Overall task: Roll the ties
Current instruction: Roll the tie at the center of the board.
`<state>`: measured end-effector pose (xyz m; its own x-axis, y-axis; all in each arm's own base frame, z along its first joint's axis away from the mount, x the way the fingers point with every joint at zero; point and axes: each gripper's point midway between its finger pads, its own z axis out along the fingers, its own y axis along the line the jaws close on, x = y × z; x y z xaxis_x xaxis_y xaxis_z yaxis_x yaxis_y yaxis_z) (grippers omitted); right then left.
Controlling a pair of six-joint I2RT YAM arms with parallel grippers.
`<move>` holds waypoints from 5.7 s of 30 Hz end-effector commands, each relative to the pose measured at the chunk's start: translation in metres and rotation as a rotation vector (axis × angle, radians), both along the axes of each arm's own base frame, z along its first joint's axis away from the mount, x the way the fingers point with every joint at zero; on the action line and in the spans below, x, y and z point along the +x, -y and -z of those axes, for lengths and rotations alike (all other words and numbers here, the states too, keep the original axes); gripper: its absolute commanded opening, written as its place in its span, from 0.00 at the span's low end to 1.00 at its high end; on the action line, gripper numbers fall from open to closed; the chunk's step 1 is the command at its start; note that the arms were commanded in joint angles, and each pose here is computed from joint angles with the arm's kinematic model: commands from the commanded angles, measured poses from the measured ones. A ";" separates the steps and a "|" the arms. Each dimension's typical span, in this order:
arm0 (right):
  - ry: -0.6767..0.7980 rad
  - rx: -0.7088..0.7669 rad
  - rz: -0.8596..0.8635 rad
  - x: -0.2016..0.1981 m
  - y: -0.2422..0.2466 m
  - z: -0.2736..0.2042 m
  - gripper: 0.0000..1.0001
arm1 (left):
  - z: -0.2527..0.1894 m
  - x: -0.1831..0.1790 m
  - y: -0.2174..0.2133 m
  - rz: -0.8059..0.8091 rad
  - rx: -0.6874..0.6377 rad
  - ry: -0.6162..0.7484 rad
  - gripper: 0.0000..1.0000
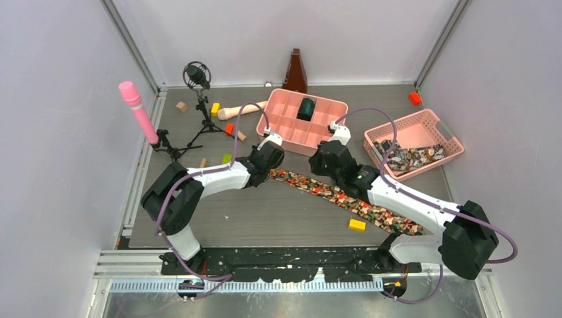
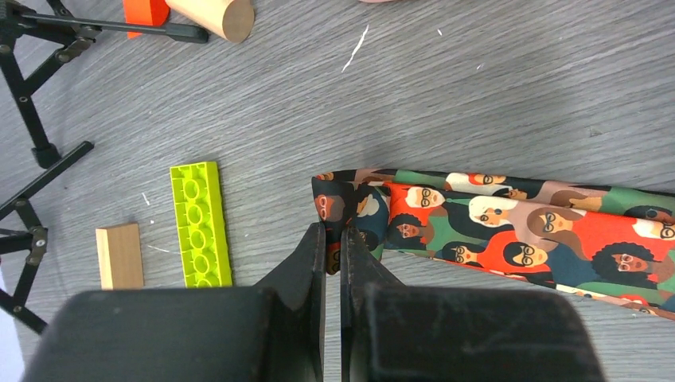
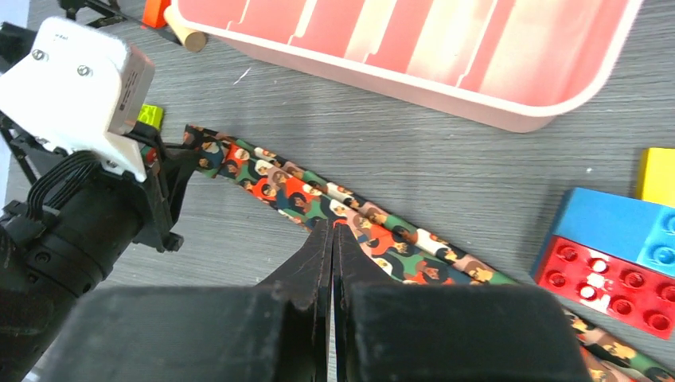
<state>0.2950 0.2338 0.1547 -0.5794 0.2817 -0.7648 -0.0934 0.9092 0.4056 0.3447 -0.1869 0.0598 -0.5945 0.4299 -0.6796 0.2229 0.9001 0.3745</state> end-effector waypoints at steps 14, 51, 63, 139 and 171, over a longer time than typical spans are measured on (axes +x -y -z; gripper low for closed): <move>0.040 -0.017 0.079 0.002 0.034 -0.012 0.03 | -0.011 0.003 0.028 0.058 0.232 0.127 0.00; 0.022 -0.007 0.101 -0.002 0.042 -0.006 0.03 | 0.016 -0.025 0.081 0.190 0.079 0.011 0.41; 0.016 -0.010 0.101 -0.002 0.042 -0.003 0.03 | 0.025 -0.025 0.079 0.162 -0.018 -0.059 0.30; -0.046 0.066 0.000 0.009 0.001 0.015 0.05 | -0.018 -0.012 0.062 0.103 -0.660 -0.293 0.43; -0.161 0.236 -0.263 0.046 -0.108 0.046 0.01 | -0.008 -0.007 0.052 0.060 -0.715 -0.311 0.00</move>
<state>0.3283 0.3158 0.0844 -0.7731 0.2718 -0.5731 -0.1457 0.8033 0.5775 0.3320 -0.2374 0.0542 -0.8155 0.0159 -0.5786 0.2677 0.8966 -0.3527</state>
